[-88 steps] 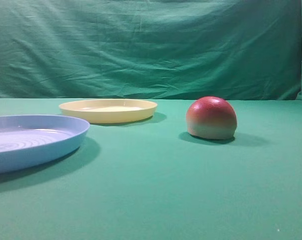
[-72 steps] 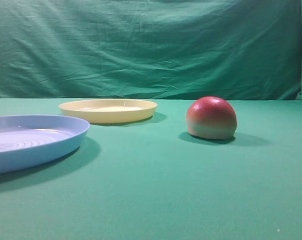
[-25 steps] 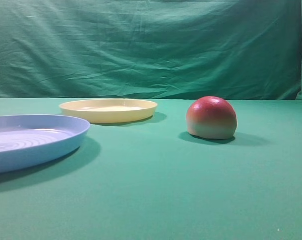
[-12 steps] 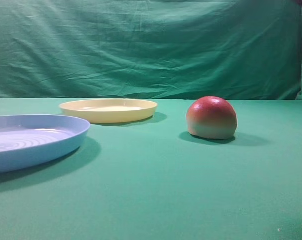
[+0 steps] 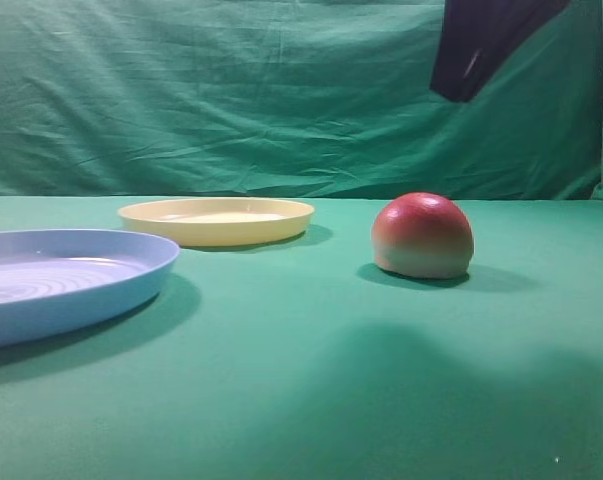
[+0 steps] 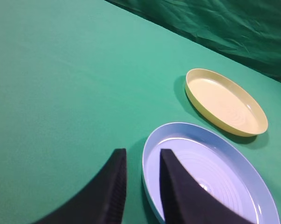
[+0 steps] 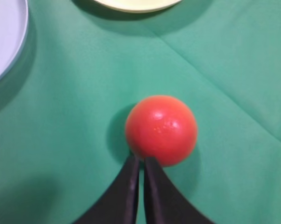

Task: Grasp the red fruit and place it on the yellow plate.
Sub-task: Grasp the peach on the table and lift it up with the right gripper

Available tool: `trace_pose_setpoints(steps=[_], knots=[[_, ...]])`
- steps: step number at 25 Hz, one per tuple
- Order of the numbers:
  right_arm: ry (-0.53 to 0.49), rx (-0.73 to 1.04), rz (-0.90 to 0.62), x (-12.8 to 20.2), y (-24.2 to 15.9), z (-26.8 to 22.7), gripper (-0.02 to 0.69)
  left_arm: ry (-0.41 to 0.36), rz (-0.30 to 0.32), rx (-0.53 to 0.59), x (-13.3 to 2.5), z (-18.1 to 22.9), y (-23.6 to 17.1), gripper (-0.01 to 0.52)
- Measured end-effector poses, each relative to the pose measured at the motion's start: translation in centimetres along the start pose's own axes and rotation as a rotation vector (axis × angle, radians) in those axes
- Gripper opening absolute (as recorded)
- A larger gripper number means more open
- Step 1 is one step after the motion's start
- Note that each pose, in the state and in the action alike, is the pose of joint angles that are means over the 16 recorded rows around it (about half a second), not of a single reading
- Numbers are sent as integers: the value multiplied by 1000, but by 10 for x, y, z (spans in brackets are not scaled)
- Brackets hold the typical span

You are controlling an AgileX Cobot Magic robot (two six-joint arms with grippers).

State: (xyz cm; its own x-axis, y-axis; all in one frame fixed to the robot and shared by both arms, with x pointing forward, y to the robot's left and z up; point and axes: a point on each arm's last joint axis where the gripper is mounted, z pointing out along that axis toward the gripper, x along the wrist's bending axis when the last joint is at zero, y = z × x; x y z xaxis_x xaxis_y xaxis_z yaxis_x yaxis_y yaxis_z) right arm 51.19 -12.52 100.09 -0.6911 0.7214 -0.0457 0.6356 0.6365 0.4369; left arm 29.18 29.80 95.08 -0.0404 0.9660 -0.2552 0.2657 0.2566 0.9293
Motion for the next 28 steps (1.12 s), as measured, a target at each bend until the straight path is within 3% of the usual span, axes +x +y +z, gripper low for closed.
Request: trace_pose_setpoints(steps=[6,11,16,28], knots=[[-5,11,14,-1,2,23,575,0,0,0,0,0,0,157],[-9,18,40,-3,2,42,640,0,0,0,0,0,0,157],[-11,38,57,-4,0,59,579,0,0,0,0,0,0,157],[-21,-5,60,-8,21,61,266,0,0,0,0,0,0,157]])
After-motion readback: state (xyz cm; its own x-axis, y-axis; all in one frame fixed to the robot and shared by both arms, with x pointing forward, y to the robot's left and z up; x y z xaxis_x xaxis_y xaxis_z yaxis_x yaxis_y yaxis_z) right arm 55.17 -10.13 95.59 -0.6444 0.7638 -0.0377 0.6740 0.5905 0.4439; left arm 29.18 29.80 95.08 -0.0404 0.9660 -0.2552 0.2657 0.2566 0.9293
